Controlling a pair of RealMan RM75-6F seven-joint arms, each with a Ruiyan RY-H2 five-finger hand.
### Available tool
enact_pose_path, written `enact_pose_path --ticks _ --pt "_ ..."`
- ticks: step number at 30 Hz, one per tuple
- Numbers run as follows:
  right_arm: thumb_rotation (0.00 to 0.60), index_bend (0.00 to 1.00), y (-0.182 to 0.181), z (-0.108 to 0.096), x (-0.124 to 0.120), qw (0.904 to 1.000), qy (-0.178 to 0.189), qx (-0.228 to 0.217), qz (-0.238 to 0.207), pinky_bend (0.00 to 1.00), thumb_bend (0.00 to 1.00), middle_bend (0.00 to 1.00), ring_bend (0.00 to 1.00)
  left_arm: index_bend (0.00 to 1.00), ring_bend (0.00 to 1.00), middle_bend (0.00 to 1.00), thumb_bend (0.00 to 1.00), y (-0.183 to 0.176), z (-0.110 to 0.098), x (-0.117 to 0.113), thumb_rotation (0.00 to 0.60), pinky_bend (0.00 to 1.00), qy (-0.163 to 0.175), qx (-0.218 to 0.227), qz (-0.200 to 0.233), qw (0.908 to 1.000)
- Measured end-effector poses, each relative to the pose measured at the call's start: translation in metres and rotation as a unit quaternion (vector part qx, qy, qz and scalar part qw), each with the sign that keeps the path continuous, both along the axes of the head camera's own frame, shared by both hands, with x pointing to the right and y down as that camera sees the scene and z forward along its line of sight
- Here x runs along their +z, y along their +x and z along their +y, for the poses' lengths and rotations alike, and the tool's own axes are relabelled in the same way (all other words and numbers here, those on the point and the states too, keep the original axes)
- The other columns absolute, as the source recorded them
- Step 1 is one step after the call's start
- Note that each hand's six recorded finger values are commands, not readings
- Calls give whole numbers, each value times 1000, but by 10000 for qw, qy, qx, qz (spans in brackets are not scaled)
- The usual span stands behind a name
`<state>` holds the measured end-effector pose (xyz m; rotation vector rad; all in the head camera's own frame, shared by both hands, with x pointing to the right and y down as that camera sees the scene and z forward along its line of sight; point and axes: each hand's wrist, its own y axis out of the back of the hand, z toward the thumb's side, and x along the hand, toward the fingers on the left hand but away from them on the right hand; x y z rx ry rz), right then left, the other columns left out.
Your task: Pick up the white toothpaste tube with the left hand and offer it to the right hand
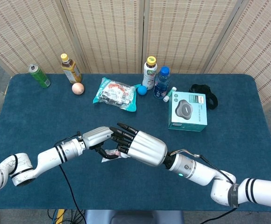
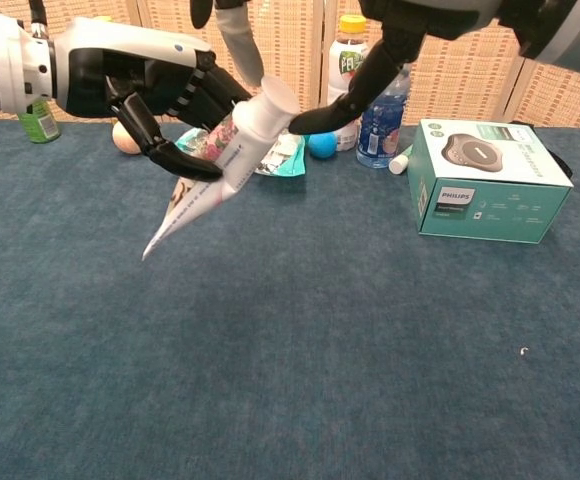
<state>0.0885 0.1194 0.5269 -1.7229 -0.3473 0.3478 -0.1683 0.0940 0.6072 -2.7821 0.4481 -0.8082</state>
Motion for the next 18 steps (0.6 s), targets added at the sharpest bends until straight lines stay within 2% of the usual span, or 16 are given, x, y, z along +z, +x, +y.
enact_pose_path --ticks 18 --pt "600 669 -1 -3 2 9998 45 132 -157 147 171 338 16 621 357 623 358 1 2 2 600 268 -146 -27 104 9998"
